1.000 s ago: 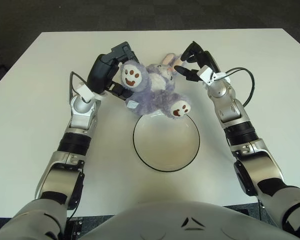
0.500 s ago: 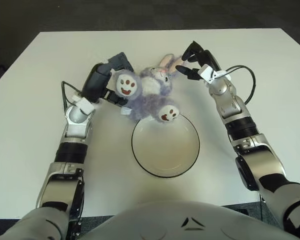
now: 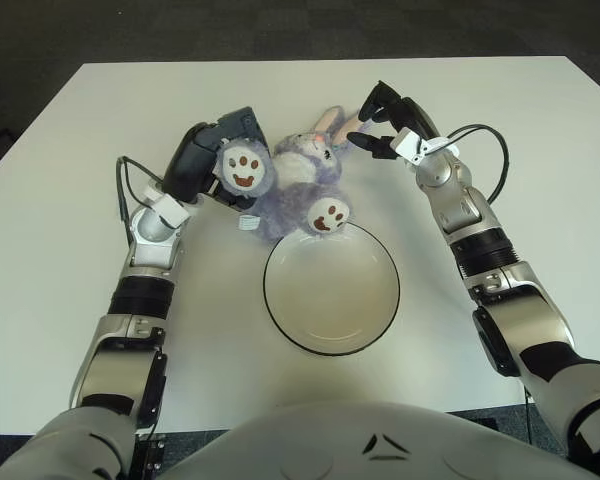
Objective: Put the doll into the plate.
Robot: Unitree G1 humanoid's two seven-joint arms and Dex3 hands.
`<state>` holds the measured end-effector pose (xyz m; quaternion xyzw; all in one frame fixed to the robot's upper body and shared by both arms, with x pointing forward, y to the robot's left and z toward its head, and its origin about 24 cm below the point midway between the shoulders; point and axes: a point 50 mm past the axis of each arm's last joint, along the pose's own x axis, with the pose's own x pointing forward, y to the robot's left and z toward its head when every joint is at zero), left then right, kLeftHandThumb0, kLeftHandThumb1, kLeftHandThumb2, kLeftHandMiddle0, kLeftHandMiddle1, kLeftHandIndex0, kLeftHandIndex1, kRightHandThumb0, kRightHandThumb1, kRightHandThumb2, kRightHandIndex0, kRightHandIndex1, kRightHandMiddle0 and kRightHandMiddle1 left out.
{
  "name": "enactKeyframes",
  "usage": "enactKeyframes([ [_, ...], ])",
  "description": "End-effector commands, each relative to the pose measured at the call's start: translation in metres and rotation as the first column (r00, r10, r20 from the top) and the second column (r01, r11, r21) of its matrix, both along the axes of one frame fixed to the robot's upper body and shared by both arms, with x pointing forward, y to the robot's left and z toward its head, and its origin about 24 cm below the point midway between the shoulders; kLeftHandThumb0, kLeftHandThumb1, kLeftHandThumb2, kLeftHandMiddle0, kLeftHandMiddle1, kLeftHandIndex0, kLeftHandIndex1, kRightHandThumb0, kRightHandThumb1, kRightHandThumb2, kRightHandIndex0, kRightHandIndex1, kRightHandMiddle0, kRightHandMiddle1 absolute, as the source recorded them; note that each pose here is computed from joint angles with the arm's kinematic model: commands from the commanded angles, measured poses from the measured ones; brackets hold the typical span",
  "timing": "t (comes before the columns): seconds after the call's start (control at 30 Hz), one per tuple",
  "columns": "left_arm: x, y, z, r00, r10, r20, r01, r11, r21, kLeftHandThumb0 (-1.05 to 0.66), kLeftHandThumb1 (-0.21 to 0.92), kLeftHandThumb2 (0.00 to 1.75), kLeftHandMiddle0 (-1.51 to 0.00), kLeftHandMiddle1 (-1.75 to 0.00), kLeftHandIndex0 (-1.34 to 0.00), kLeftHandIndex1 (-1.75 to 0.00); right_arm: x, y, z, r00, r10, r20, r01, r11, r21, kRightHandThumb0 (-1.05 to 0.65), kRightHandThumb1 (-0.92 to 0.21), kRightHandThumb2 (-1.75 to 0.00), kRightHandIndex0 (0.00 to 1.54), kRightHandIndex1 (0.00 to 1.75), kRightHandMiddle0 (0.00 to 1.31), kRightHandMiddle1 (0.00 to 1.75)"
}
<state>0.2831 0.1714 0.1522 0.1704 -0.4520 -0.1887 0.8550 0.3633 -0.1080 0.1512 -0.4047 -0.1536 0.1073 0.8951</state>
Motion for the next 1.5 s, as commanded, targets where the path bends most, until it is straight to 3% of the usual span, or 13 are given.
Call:
enactKeyframes([
  [0.0,0.004,-0.003,0.014,0.999,0.005,0.043,-0.006,1.0,0.029,-0.01,0.26,1.31,-0.66,-1.5,-0.57,-1.74,0.0,0.001,0.011,0.998,0.019,0.053,-0.016,0.999,-0.041,-0.41,-0.44,-1.01,0.24,0.86,0.08,1.25],
  [0.07,0.001,0.0,0.018,0.989,0.061,0.131,-0.079,0.988,0.133,-0.01,0.26,1.29,-0.64,-1.5,-0.58,-1.73,-0.002,0.002,0.012,0.998,0.03,0.06,-0.028,0.999,-0.046,-0.4,-0.4,-1.04,0.23,0.87,0.06,1.23],
  [0.13,-0.006,0.006,0.002,0.998,0.025,0.06,-0.026,0.999,0.025,-0.01,0.28,1.27,-0.63,-1.5,-0.58,-1.72,-0.004,0.004,0.011,0.997,0.049,0.064,-0.046,0.998,-0.048,-0.39,-0.35,-1.08,0.22,0.86,0.03,1.22],
  [0.23,-0.005,0.004,-0.001,0.999,0.006,0.05,-0.004,0.999,-0.042,-0.01,0.3,1.25,-0.63,-1.5,-0.56,-1.71,-0.006,0.006,0.01,0.995,0.072,0.074,-0.068,0.996,-0.058,-0.38,-0.31,-1.09,0.19,0.85,0.01,1.18],
  [0.33,0.0,0.0,0.02,0.98,0.093,0.177,-0.12,0.982,0.146,-0.01,0.24,1.32,-0.66,-1.52,-0.59,-1.71,-0.009,0.008,0.01,0.991,0.096,0.099,-0.087,0.993,-0.083,-0.4,-0.26,-1.1,0.18,0.83,0.0,1.14],
  [0.47,-0.005,0.001,0.004,0.999,0.008,0.039,-0.007,1.0,-0.025,-0.01,0.22,1.36,-0.66,-1.56,-0.58,-1.72,-0.012,0.011,0.01,0.98,0.153,0.131,-0.14,0.985,-0.103,-0.44,-0.21,-1.09,0.16,0.78,0.0,1.06],
  [0.6,0.001,-0.002,0.017,0.989,0.071,0.13,-0.089,0.987,0.135,-0.01,0.26,1.31,-0.59,-1.52,-0.63,-1.73,-0.014,0.013,0.01,0.966,0.205,0.158,-0.184,0.973,-0.141,-0.47,-0.18,-1.08,0.17,0.73,0.0,0.97],
  [0.67,-0.002,-0.003,0.006,1.0,-0.025,0.001,0.025,1.0,0.008,-0.01,0.29,1.26,-0.58,-1.49,-0.62,-1.71,-0.015,0.015,0.01,0.96,0.221,0.172,-0.193,0.967,-0.165,-0.48,-0.18,-1.07,0.16,0.71,0.0,0.94],
  [0.73,0.001,-0.006,0.007,0.994,-0.092,-0.057,0.088,0.994,-0.067,-0.01,0.3,1.24,-0.62,-1.46,-0.59,-1.71,-0.015,0.019,0.009,0.952,0.238,0.194,-0.2,0.959,-0.199,-0.48,-0.18,-1.06,0.16,0.69,0.0,0.89],
  [0.97,0.004,-0.007,0.012,0.994,-0.104,-0.034,0.103,0.994,-0.043,-0.01,0.23,1.33,-0.74,-1.47,-0.54,-1.74,-0.015,0.027,0.008,0.926,0.302,0.227,-0.234,0.931,-0.281,-0.42,-0.15,-1.09,0.18,0.63,0.0,0.83],
  [1.3,0.013,-0.01,0.016,0.942,-0.311,-0.129,0.305,0.95,-0.065,-0.01,0.18,1.4,-0.78,-1.5,-0.54,-1.75,-0.02,0.04,0.009,0.891,0.371,0.26,-0.268,0.894,-0.358,-0.33,-0.11,-1.13,0.17,0.6,0.0,0.74],
  [1.47,0.015,-0.008,0.015,0.943,-0.297,-0.151,0.29,0.955,-0.068,-0.01,0.18,1.39,-0.78,-1.49,-0.54,-1.75,-0.022,0.045,0.009,0.894,0.391,0.216,-0.29,0.876,-0.385,-0.28,-0.11,-1.15,0.1,0.54,0.0,0.67],
])
